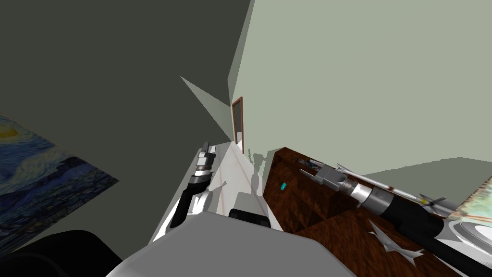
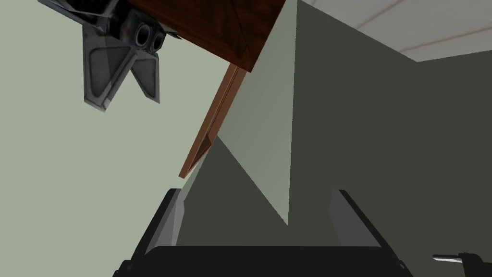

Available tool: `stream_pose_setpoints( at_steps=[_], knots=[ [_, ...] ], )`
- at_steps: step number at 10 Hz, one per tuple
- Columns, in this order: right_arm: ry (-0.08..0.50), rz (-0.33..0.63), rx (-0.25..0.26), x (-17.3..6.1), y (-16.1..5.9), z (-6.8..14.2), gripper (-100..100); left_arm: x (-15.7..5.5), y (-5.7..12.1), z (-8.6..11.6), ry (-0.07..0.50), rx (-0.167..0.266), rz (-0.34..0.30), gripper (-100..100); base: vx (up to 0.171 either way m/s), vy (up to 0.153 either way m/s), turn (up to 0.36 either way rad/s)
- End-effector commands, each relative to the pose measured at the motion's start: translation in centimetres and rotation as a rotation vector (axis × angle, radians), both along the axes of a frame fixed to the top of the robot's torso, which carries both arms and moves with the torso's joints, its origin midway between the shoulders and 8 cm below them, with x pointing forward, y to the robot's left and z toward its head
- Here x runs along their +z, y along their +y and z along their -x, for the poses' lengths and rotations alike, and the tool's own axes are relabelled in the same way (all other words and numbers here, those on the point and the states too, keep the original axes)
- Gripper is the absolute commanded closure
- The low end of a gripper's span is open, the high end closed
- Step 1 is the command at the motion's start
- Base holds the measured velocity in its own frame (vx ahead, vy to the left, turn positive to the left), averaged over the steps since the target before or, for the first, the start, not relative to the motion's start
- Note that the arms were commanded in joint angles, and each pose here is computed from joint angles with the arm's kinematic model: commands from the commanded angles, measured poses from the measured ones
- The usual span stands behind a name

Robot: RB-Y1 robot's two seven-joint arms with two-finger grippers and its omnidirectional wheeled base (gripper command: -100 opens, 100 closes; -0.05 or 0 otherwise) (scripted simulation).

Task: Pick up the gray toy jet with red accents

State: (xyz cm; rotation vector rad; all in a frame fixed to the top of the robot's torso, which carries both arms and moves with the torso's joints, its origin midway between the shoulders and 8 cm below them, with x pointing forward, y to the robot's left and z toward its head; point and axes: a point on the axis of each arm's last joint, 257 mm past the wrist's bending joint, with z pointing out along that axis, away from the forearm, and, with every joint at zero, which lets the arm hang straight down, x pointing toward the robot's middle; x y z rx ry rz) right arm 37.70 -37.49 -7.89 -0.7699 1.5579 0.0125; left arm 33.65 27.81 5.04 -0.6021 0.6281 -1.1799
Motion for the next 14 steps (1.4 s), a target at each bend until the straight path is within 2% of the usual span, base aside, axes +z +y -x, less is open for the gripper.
stream_pose_setpoints(
  at_steps=[1, 2, 3, 4, 5, 6, 7, 8, 9, 10, 11, 13, 14],
  knots=[
    [0.010, 0.050, 0.011, -0.2, -0.4, -0.1, -100, 0.0, 0.0, 0.0, 0.000, 0.000, 0.000, 0, 0.010, 0.017, -0.018],
    [0.024, 0.121, 0.014, -0.5, -1.5, -0.2, -100, 0.0, 0.0, 0.0, 0.000, 0.000, 0.000, 0, 0.009, 0.019, -0.027],
    [0.027, 0.130, 0.021, -0.5, -1.4, -0.3, -100, 0.0, 0.0, 0.0, 0.000, 0.000, 0.000, 0, 0.008, 0.014, -0.020],
    [0.043, 0.200, 0.026, -0.8, -2.5, -0.3, -100, 0.0, 0.0, 0.0, 0.000, 0.000, 0.000, 0, 0.009, 0.016, -0.043],
    [0.044, 0.207, 0.032, -0.8, -2.4, -0.4, -100, 0.0, 0.0, 0.0, 0.000, 0.000, 0.000, 0, 0.006, 0.016, -0.020],
    [0.062, 0.277, 0.039, -1.0, -3.5, -0.5, -100, 0.0, 0.0, 0.0, 0.000, 0.000, 0.000, 0, 0.008, 0.017, -0.033],
    [0.063, 0.282, 0.044, -1.0, -3.4, -0.5, -100, 0.0, 0.0, 0.0, 0.000, 0.000, 0.000, 0, 0.007, 0.015, -0.028],
    [0.081, 0.348, 0.051, -1.2, -4.5, -0.6, -100, 0.0, 0.0, 0.0, 0.000, 0.000, 0.000, 0, 0.009, 0.017, -0.047],
    [0.082, 0.355, 0.057, -1.2, -4.4, -0.7, -100, 0.0, 0.0, 0.0, 0.000, 0.000, 0.000, 0, 0.006, 0.015, -0.020],
    [0.100, 0.419, 0.066, -1.4, -5.5, -0.7, -100, 0.0, 0.0, 0.0, 0.000, 0.000, 0.000, 0, 0.007, 0.017, -0.042],
    [0.101, 0.424, 0.071, -1.4, -5.4, -0.8, -100, 0.0, 0.0, 0.0, 0.000, 0.000, 0.000, 0, 0.005, 0.014, -0.025],
    [0.137, 0.540, 0.088, -1.7, -7.4, -0.9, -100, 0.0, 0.0, 0.0, 0.000, 0.000, 0.000, 0, 0.007, 0.020, -0.053],
    [0.139, 0.554, 0.102, -1.6, -7.1, -1.2, -100, 0.0, 0.0, 0.0, 0.000, 0.000, 0.000, 0, 0.009, 0.018, -0.032]
  ],
)
